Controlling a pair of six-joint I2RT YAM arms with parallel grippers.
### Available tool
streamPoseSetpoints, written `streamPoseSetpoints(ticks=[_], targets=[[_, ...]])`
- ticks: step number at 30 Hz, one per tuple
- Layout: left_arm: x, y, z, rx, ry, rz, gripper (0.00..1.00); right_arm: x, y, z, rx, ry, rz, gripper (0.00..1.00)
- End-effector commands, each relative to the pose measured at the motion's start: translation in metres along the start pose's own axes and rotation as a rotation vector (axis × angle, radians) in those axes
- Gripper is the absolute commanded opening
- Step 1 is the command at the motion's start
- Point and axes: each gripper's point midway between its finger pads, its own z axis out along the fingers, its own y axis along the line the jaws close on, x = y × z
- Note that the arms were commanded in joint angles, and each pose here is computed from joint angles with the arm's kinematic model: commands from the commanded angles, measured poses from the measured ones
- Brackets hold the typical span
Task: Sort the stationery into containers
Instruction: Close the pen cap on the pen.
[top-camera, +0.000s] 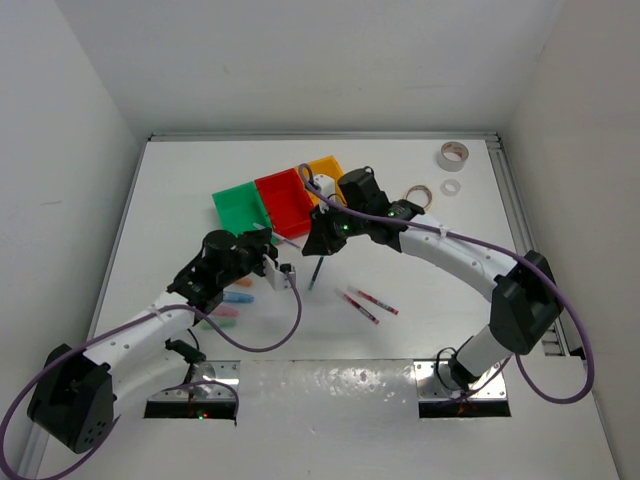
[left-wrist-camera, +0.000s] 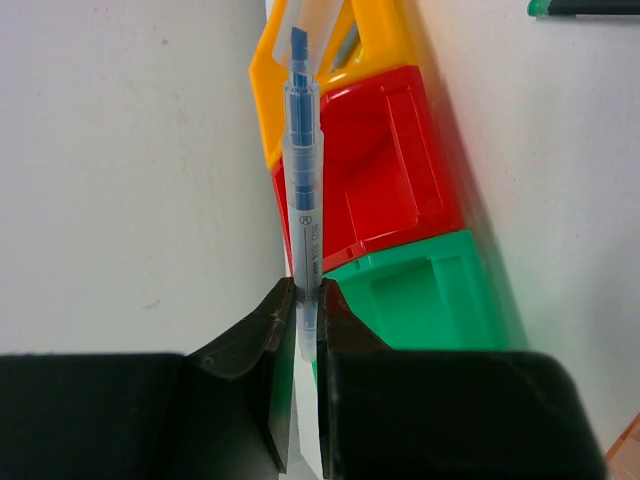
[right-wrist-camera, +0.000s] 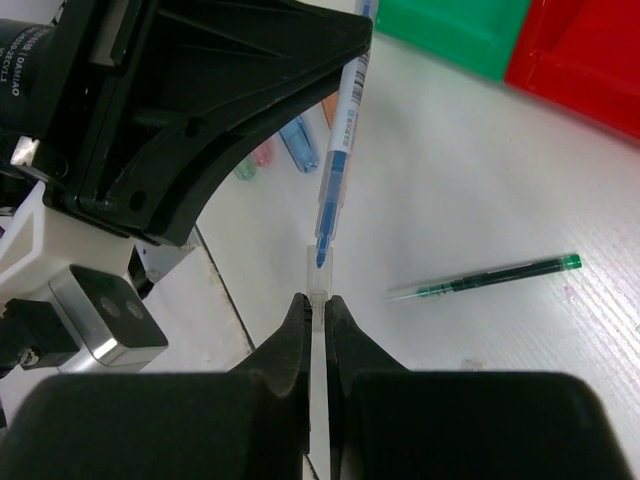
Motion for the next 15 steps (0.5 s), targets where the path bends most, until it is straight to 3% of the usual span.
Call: streamPoseSetpoints(ticks=[1, 5, 11, 15], targets=[[-0.018, 0.024, -0.002, -0.064, -0.063, 0.030, 0.00, -0.028, 0.012, -0.004, -0.023, -0.070, -0.051, 0.00], [-0.022, 0.020, -0.004, -0.055, -0.070, 0.076, 0.00, -0.029, 0.010, -0.002, -0.017, -0.065, -0.047, 0.00], [-0.021, 0.018, -0.005, -0.066, -0.063, 0.296, 0.00, -0.023, 0.006, 0.002, -0.034, 0.023, 0.013, 0.00], [-0.025, 0.029, -0.002, -0.087, -0.069, 0.351, 0.00, -0.023, -0.004, 0.004, -0.019, 0.045, 0.061, 0.00]])
